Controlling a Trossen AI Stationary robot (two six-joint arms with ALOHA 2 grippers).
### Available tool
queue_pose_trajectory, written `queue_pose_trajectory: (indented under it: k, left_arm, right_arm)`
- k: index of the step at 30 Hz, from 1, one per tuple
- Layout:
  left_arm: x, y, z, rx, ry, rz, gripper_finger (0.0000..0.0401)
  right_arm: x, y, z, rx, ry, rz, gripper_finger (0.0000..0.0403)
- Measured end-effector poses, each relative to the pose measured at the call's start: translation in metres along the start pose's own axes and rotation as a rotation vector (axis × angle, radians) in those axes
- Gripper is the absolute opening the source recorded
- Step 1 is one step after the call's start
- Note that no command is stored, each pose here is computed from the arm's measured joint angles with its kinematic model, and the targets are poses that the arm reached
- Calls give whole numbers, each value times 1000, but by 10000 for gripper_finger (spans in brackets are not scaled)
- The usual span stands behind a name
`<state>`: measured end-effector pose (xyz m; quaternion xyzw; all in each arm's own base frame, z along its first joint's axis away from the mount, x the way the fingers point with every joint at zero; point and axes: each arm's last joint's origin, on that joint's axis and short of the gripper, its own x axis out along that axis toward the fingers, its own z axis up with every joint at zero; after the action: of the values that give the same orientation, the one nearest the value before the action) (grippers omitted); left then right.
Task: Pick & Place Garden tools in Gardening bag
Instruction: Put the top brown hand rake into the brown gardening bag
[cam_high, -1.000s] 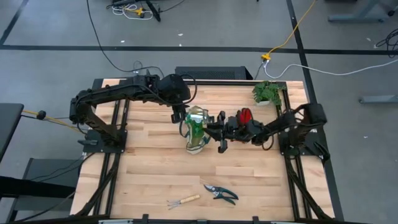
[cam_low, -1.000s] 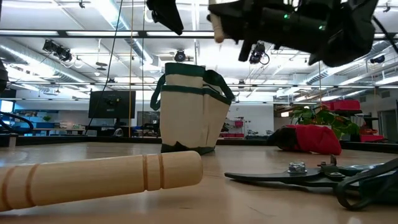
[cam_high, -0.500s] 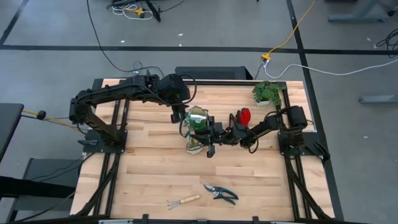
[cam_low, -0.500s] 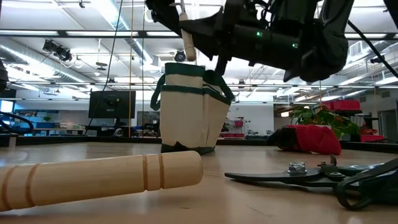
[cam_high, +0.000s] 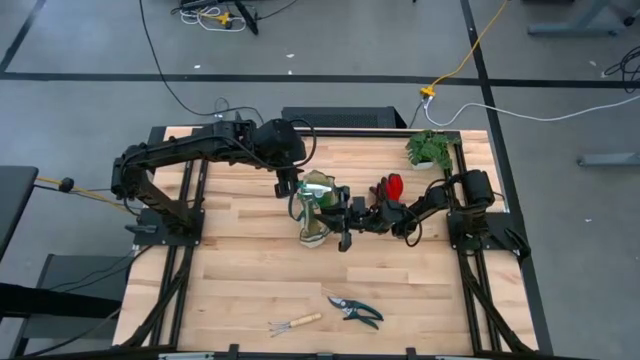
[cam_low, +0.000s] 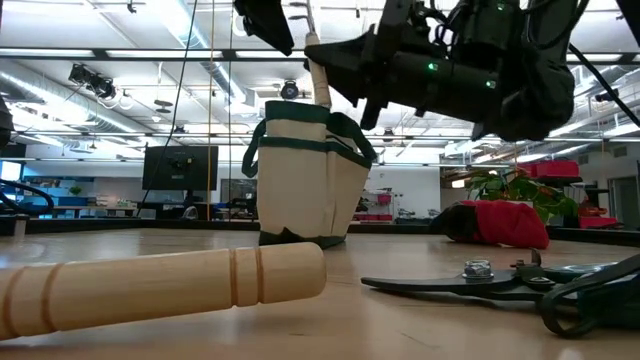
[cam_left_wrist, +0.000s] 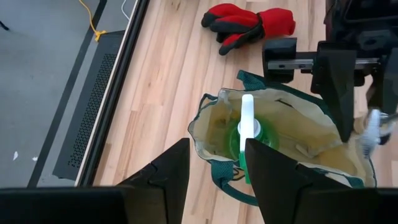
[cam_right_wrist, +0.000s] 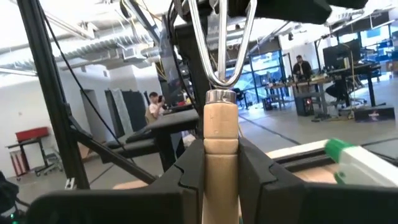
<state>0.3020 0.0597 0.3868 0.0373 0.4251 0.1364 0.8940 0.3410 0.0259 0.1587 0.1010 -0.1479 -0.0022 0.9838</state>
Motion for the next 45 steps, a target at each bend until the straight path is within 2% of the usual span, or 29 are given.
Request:
queue_pose_trajectory:
  k: [15,25,36,45]
  left_arm:
    - [0,0,0,0,-1,0,163]
    - [0,0,0,0,0,0,163]
    - [0,0,0,-1,0,-3,163]
    - [0,0,0,-1,0,-3,163]
  right_arm:
    - [0,-15,2,-68,-9,-90,50]
    - [0,-17,0,-65,18,-80,50]
    - [-3,-19,-14,-45,44,-81,50]
    - [-16,-11,-23,-48,92,-94,50]
